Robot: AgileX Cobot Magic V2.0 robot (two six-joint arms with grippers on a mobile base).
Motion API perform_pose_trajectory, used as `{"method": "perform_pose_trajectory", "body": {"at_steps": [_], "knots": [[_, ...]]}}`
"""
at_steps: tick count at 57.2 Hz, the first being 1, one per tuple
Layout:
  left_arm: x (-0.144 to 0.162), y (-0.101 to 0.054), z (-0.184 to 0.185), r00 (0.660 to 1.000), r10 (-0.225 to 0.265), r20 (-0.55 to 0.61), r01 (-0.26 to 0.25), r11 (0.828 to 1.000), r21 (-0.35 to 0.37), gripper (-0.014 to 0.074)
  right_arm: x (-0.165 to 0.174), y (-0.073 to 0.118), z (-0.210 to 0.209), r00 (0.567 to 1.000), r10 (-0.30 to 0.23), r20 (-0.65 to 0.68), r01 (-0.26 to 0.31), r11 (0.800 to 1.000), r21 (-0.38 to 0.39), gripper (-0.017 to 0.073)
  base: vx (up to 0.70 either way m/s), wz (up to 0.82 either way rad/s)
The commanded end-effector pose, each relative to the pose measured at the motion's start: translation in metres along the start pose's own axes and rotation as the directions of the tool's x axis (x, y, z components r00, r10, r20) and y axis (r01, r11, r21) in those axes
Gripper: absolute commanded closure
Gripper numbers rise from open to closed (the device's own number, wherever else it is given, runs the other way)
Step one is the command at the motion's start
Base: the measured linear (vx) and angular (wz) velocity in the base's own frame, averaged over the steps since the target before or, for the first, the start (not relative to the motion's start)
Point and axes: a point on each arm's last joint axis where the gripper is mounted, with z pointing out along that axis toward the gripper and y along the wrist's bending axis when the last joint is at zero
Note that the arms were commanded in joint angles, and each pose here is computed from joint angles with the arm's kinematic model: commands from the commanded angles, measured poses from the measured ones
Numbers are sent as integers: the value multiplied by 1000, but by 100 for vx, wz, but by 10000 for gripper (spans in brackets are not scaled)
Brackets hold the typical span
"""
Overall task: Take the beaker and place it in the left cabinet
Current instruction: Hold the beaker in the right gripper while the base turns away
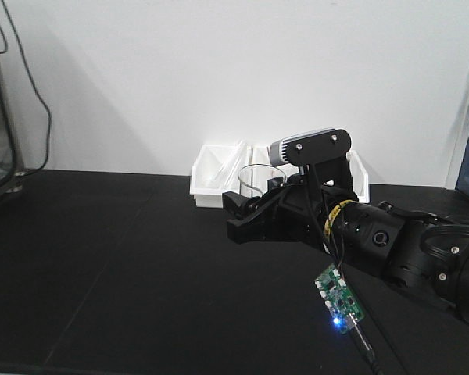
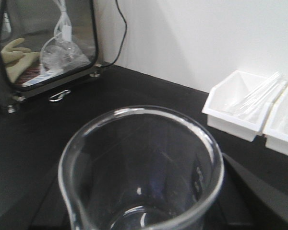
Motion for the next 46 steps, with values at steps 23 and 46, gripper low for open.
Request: {"method": "perform_pose_trajectory", "body": {"at_steps": [23, 46], "knots": [[-3, 0, -1, 996, -10, 85, 11, 1000, -7, 592, -30, 4, -14, 993, 0, 117, 4, 999, -35, 562, -26, 27], [-3, 0, -1, 996, -10, 85, 11, 1000, -7, 592, -30, 4, -14, 993, 0, 118, 4, 999, -36, 562, -14, 50]]}}
